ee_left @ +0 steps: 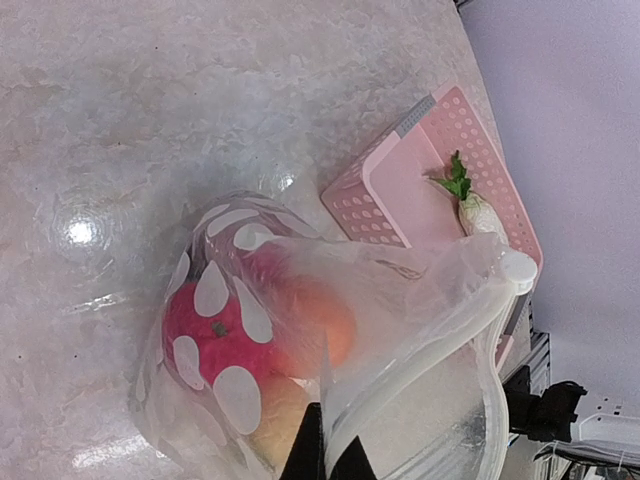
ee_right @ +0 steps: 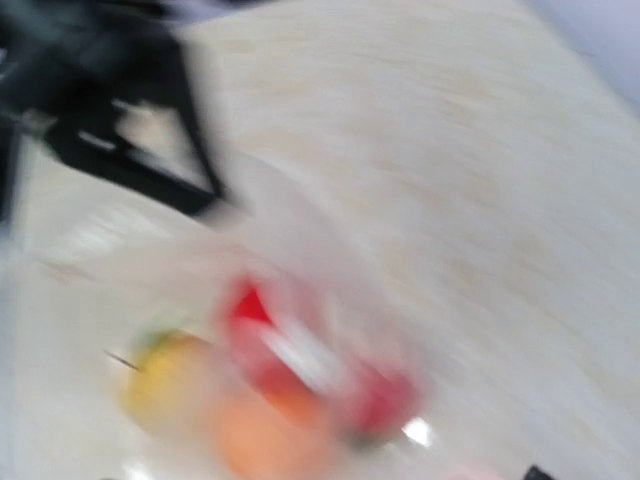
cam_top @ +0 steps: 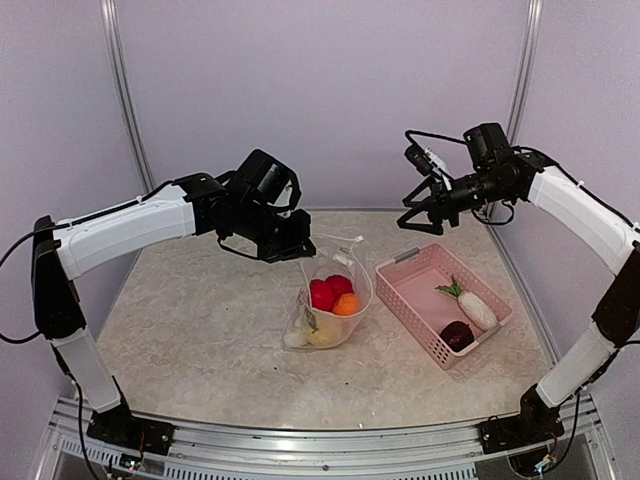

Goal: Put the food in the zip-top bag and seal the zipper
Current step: Place the fake fruit in the zipper food storage bag, then pick up the fake fruit from the bin.

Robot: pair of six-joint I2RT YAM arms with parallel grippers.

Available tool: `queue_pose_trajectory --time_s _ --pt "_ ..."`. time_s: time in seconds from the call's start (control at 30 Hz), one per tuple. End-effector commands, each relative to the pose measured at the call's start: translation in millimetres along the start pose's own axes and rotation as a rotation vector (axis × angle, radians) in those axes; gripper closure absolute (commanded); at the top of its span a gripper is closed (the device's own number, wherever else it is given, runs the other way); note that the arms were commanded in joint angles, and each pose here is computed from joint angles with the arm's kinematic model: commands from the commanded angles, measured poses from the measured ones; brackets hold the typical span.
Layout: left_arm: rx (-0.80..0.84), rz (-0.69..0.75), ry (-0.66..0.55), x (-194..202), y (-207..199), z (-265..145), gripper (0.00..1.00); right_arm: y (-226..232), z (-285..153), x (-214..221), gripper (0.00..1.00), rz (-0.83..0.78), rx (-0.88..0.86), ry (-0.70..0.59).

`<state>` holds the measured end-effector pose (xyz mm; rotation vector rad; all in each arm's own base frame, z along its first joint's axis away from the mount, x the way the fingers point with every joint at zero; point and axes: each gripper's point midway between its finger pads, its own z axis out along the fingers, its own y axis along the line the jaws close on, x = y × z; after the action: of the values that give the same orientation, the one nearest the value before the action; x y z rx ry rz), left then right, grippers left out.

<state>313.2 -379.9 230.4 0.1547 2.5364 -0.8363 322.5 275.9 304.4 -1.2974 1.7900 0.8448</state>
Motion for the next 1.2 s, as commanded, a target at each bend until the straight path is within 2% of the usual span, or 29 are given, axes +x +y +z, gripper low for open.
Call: queue_pose_trajectory --time_s 0.0,0.13,0.23,0.43,0.7,0.93,1.17 --pt "0.045 -0.039 -0.035 -10.3 2.0 -15.0 1.00 -32.5 -49.4 51.1 0.18 0.118 0.136 0.085" --pt "0.037 -0.032 -0.016 -7.2 3.4 -11.1 1.00 -55.1 -73.7 110.0 0.20 0.188 0.284 0.235" --pt "0.043 -0.030 -0.009 -6.9 1.5 -8.7 1.00 -52.2 -80.9 155.2 0.21 0.210 0.332 0.373" --pt "0.052 -0.020 -0.009 -9.1 -4.4 -11.2 1.00 -17.8 -77.5 216.7 0.20 0.224 0.256 0.529" --pt "0.052 -0.011 -0.009 -5.2 -8.8 -12.7 1.00 2.7 -63.2 256.4 0.21 0.226 0.184 0.603" --pt "0.057 -0.006 -0.005 -3.0 -12.5 -13.6 1.00 -1.9 -53.0 276.7 0.18 0.239 0.192 0.667" --pt "0.048 0.002 -0.001 -1.1 -13.3 -16.4 1.00 17.2 -40.1 291.8 0.14 0.231 0.092 0.709"
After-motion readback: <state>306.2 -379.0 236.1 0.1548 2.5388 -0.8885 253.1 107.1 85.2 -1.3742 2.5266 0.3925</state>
